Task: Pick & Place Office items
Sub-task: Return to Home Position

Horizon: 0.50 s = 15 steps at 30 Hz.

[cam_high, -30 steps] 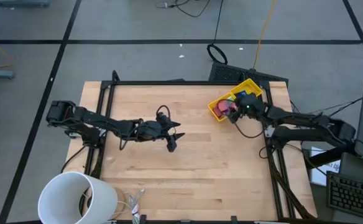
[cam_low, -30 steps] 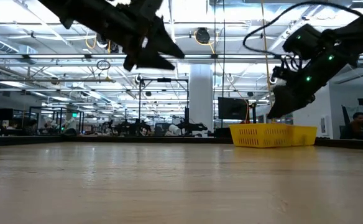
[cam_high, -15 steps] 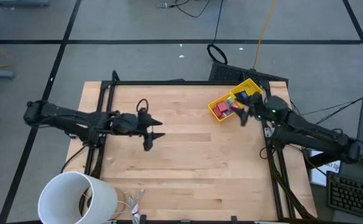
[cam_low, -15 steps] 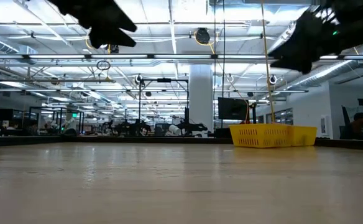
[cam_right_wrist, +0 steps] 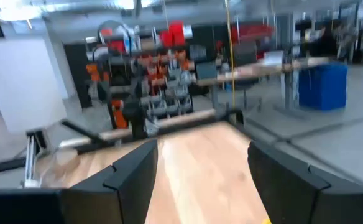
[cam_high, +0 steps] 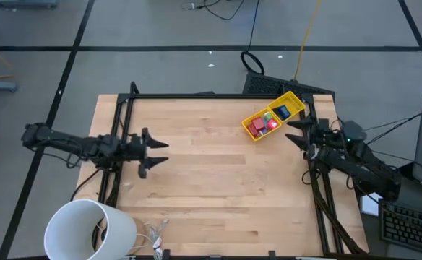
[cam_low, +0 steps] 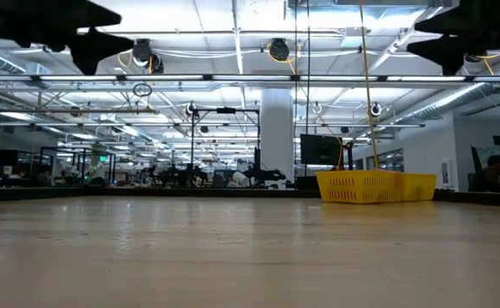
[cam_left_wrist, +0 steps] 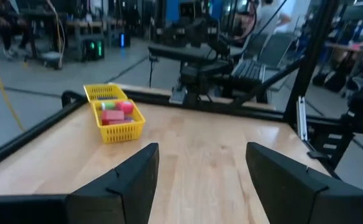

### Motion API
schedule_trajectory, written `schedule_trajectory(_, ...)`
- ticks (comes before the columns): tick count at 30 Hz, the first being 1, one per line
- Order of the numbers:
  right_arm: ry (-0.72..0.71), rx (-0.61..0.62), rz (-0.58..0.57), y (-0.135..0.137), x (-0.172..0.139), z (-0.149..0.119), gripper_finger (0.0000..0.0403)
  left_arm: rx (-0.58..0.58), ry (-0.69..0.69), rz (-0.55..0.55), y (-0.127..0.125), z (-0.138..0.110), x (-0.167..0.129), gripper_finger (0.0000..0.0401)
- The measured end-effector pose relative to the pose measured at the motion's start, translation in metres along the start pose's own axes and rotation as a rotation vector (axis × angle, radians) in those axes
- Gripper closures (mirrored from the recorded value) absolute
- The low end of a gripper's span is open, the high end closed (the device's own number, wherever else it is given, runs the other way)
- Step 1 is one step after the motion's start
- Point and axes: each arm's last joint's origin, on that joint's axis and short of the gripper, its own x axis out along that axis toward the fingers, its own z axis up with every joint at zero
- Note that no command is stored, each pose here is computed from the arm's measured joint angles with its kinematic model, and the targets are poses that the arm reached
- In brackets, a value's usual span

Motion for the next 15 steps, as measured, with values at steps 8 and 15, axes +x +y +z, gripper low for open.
schedule_trajectory(8, 0.064, -0.005, -0.029, -0.004, 0.004, -0.011, 0.0167, 0.035, -0.035, -0.015, 0.011, -0.040, -0.022, 0.0160)
schedule_trajectory(15, 0.098, 0.062, -0.042, -0.014, 0.017, -0.051, 0.0166, 0.055, -0.079, -0.019, 0.015, -0.063, -0.027, 0.0160)
